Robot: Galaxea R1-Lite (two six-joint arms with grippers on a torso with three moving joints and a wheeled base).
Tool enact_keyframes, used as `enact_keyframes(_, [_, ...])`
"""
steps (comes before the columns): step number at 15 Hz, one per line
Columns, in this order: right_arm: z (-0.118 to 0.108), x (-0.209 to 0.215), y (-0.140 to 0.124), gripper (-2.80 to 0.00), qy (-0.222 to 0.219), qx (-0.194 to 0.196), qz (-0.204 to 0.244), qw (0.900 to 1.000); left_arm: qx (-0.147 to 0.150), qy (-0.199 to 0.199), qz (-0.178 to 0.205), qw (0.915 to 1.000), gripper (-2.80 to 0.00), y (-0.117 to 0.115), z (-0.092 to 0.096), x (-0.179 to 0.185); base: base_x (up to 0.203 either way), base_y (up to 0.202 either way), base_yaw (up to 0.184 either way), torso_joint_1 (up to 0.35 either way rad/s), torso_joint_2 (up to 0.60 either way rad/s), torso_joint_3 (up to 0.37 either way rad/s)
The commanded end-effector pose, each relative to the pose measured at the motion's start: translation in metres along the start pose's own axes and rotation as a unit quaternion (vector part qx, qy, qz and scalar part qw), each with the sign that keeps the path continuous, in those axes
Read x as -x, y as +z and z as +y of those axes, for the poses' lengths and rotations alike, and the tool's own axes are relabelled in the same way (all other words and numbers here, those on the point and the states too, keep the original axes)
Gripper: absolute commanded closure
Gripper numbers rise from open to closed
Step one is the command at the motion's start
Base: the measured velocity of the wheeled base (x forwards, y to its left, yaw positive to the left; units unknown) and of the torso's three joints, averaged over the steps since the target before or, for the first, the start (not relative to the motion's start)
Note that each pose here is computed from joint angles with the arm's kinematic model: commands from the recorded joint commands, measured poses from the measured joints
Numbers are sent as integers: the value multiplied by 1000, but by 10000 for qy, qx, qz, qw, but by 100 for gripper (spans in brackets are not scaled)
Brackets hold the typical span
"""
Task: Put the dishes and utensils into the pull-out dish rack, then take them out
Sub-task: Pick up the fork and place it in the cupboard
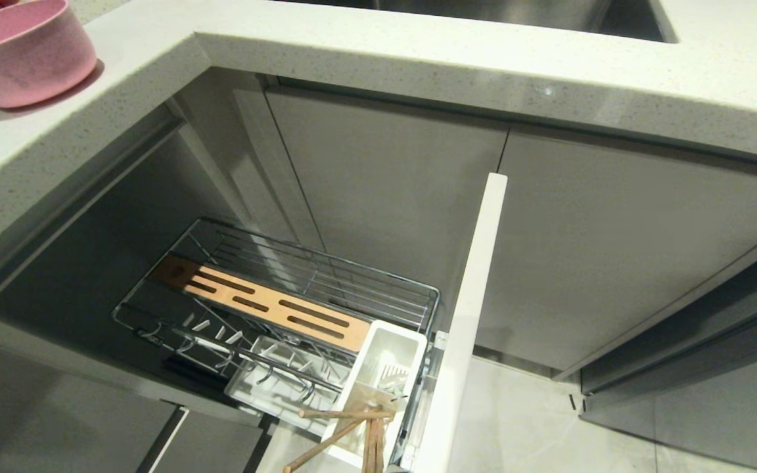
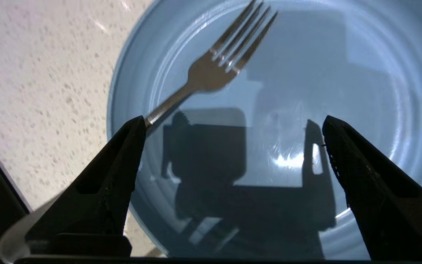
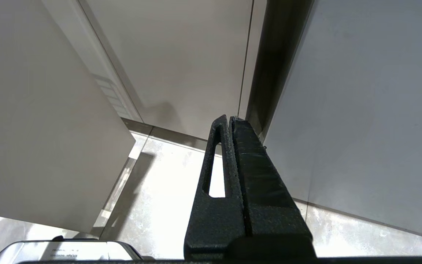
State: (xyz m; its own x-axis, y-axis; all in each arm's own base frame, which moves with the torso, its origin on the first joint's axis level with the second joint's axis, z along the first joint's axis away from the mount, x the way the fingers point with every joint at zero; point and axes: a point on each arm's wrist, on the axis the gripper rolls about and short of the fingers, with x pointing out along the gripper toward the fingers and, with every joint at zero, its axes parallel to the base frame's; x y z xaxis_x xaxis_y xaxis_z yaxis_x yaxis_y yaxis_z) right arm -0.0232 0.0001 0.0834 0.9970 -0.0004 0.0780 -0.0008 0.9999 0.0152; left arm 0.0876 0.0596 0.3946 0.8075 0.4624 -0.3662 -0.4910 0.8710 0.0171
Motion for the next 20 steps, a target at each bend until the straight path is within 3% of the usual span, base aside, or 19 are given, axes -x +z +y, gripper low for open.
enact_keyframes(1, [0,-1,-7,0,0,0,122,9999,20,21,88,10000,-280,-5,0,1,0,0,0,0,0,0])
enact_keyframes(5, [0,-1,-7,0,0,0,122,9999,45,160,96,9998,-280,-2,3,-6,0,0,0,0,0,0])
enact_keyframes(9, [0,-1,-7,0,0,0,122,9999,59,291,-166,9994,-280,7,8,-13,0,0,0,0,0,0])
enact_keyframes(20, [0,-1,-7,0,0,0,122,9999,101,178,262,9994,-280,4,10,-34,0,0,0,0,0,0])
